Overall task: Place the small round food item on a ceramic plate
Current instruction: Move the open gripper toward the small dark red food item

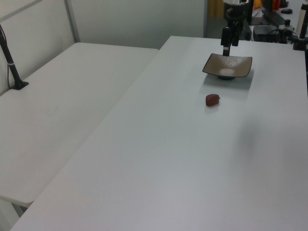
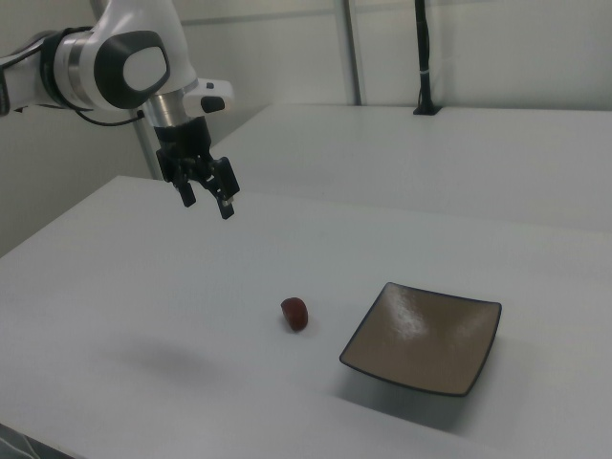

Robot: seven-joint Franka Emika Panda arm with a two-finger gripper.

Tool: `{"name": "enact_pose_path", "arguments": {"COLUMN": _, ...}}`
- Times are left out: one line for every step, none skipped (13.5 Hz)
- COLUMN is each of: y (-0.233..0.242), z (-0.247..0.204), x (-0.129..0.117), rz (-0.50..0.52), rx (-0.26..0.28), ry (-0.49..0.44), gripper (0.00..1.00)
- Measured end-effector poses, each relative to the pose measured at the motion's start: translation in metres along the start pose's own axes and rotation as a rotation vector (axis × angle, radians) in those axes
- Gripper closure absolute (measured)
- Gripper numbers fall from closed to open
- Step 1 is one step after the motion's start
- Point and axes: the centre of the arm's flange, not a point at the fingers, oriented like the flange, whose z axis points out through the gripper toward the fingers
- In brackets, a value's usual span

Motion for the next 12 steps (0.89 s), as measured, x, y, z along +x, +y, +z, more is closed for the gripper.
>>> {"name": "enact_pose_path", "arguments": {"y": -0.001, "z": -0.001, "x": 0.003, "rz": -0.013, "rx": 0.005, "ry": 0.026, "gripper": 0.0}}
{"name": "enact_pose_path", "arguments": {"y": -0.001, "z": -0.001, "x": 0.006, "rz": -0.039, "rx": 0.007, "ry": 0.042, "gripper": 0.0}}
{"name": "enact_pose_path", "arguments": {"y": -0.001, "z": 0.0, "x": 0.007, "rz": -0.069, "rx": 0.007, "ry": 0.047, "gripper": 0.0}}
{"name": "enact_pose_path", "arguments": {"y": -0.001, "z": 0.001, "x": 0.007, "rz": -0.112, "rx": 0.006, "ry": 0.046, "gripper": 0.0}}
{"name": "enact_pose_path", "arguments": {"y": -0.001, "z": 0.002, "x": 0.008, "rz": -0.155, "rx": 0.005, "ry": 0.044, "gripper": 0.0}}
{"name": "enact_pose_path", "arguments": {"y": -0.001, "z": 0.008, "x": 0.008, "rz": -0.218, "rx": 0.003, "ry": 0.034, "gripper": 0.0}}
{"name": "enact_pose_path", "arguments": {"y": -0.001, "z": 0.013, "x": 0.01, "rz": -0.265, "rx": 0.0, "ry": 0.024, "gripper": 0.0}}
{"name": "enact_pose_path", "arguments": {"y": 0.0, "z": 0.024, "x": 0.013, "rz": -0.35, "rx": -0.005, "ry": 0.004, "gripper": 0.0}}
{"name": "enact_pose_path", "arguments": {"y": 0.001, "z": 0.032, "x": 0.016, "rz": -0.405, "rx": -0.012, "ry": -0.005, "gripper": 0.0}}
{"name": "enact_pose_path", "arguments": {"y": 0.004, "z": 0.04, "x": 0.02, "rz": -0.454, "rx": -0.02, "ry": -0.006, "gripper": 0.0}}
{"name": "enact_pose_path", "arguments": {"y": 0.008, "z": 0.049, "x": 0.025, "rz": -0.486, "rx": -0.025, "ry": -0.002, "gripper": 0.0}}
{"name": "enact_pose_path", "arguments": {"y": 0.014, "z": 0.063, "x": 0.033, "rz": -0.514, "rx": -0.036, "ry": 0.009, "gripper": 0.0}}
